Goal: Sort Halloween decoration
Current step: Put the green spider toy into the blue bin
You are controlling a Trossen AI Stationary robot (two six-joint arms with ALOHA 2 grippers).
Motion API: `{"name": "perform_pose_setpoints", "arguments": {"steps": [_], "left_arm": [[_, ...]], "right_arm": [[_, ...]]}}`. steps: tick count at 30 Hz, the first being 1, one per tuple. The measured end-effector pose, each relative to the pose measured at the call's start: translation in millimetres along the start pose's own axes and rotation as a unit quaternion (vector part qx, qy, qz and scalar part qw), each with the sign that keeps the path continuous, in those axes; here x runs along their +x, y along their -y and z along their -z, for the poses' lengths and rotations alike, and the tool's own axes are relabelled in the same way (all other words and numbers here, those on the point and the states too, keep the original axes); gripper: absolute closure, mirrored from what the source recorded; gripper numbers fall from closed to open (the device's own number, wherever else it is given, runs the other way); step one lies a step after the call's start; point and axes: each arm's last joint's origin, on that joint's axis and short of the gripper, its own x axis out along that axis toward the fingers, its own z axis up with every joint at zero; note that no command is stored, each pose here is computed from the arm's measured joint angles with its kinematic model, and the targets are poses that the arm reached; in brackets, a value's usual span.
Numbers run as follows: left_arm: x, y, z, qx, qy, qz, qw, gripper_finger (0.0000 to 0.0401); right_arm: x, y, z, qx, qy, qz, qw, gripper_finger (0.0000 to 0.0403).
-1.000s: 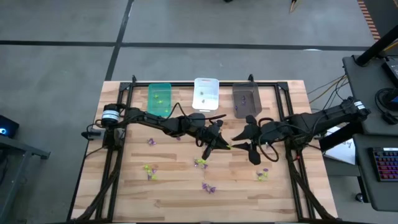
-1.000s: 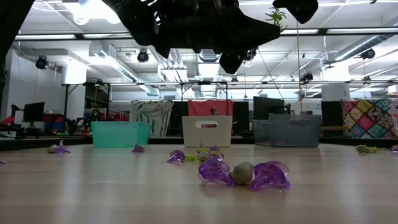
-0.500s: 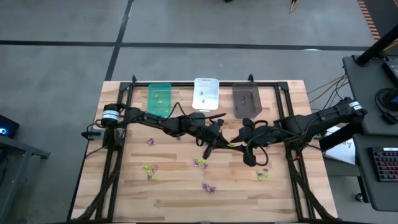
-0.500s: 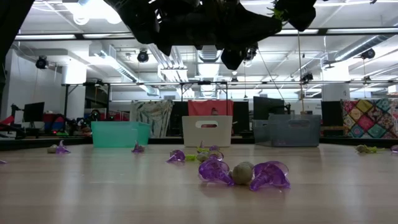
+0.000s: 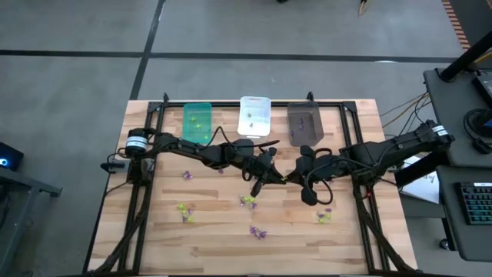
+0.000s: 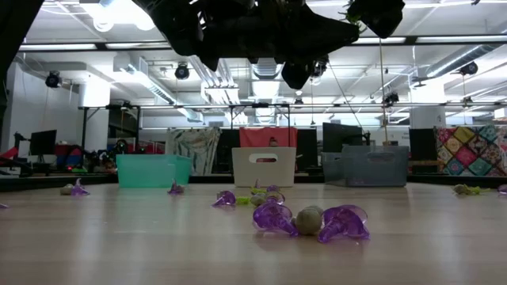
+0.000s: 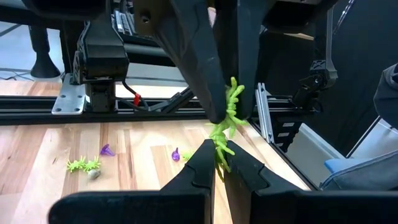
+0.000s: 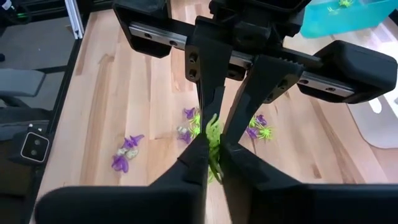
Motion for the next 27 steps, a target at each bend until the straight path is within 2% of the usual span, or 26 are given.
{"name": "perform_pose_setpoints", "arguments": {"steps": [13, 18, 25, 27], "left_arm": [[0, 0, 0, 0.0, 0.0, -0.002, 1.0, 0.0401], [0, -3, 1, -0.001, 0.005, -0.048, 0.999, 0.0401], [0, -4, 3, -0.005, -0.005, -0.053, 0.999, 0.0401], [0, -5, 4, -0.004, -0.008, -0.072, 0.997, 0.0401]], "right_arm": [[0, 0, -2, 0.002, 0.012, 0.0, 1.0, 0.0391], [1, -2, -9, -0.008, 0.05, 0.0, 0.999, 0.0391], [-8, -2, -12, -0.007, 0.066, -0.007, 0.998, 0.0391], [-13, -2, -12, -0.005, 0.069, -0.022, 0.997, 0.0391]]}}
